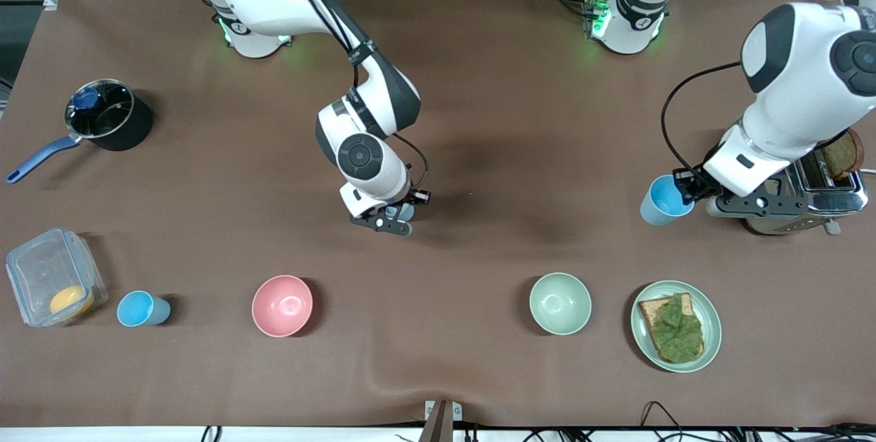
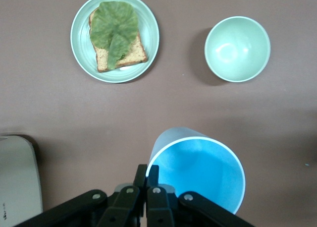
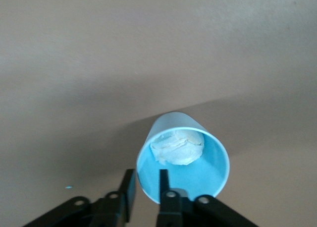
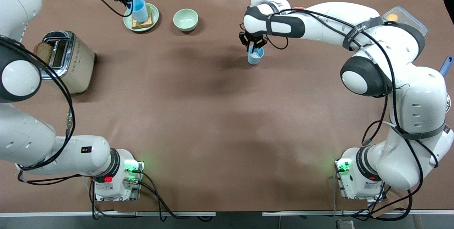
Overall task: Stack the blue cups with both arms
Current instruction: 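Set the right cup mid-table while the left gripper carries its cup over, then lower the left cup into the placed cup while the right gripper retracts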
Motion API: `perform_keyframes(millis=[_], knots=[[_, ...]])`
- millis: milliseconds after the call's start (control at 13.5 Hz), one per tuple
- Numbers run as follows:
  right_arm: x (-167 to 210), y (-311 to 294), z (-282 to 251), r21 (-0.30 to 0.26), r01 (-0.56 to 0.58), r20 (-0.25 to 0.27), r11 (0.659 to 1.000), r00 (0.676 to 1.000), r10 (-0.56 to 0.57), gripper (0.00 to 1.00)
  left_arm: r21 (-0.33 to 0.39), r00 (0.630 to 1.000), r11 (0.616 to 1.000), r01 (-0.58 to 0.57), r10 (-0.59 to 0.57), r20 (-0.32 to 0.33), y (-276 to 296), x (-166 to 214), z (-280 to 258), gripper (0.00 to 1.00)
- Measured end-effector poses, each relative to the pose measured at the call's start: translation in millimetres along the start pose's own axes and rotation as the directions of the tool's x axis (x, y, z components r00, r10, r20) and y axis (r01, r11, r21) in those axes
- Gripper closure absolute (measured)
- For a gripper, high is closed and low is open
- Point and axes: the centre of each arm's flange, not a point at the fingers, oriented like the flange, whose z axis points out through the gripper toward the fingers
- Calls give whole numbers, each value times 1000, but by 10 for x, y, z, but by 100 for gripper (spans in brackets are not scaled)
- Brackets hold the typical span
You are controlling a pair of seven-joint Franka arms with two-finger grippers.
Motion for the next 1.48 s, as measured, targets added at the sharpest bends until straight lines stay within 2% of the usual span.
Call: perform_keyframes(millis=[74, 222, 444, 519, 741, 889, 1111, 1333, 1481], knots=[[44, -11, -118, 4, -2, -5, 1000, 1000, 2, 55, -17, 1000, 1000, 11, -11, -1, 84, 9, -72, 97], [209, 124, -413, -21, -28, 23, 999, 999, 29, 34, -43, 998, 998, 56, -56, -3, 366, 10, -137, 97], [593, 551, -1042, -14, -39, 44, 999, 998, 40, 4, -67, 986, 984, 168, -167, 20, 1111, -64, -85, 97], [673, 709, -1222, -13, -32, 53, 999, 998, 32, 0, -72, 978, 975, 209, -207, 34, 1423, -112, -41, 97], [870, 1190, -1521, -67, -28, 75, 997, 997, 33, 0, -73, 944, 943, 325, -318, 92, 2361, -315, 178, 97], [1058, 1593, -1622, -94, 18, 109, 995, 994, -8, 0, -72, 917, 918, 390, -379, 124, 2876, -404, 328, 97], [1359, 2304, -1867, -85, 87, 135, 993, 988, -75, 0, -71, 876, 880, 470, -455, 158, 3482, -491, 569, 97], [1425, 2951, -2278, -108, 173, 95, 979, 982, -163, 0, -75, 838, 840, 537, -523, 154, 3968, -579, 846, 97], [1340, 3341, -2630, -104, 222, 30, 969, 975, -220, 0, -87, 820, 819, 568, -554, 144, 4225, -652, 1059, 97]])
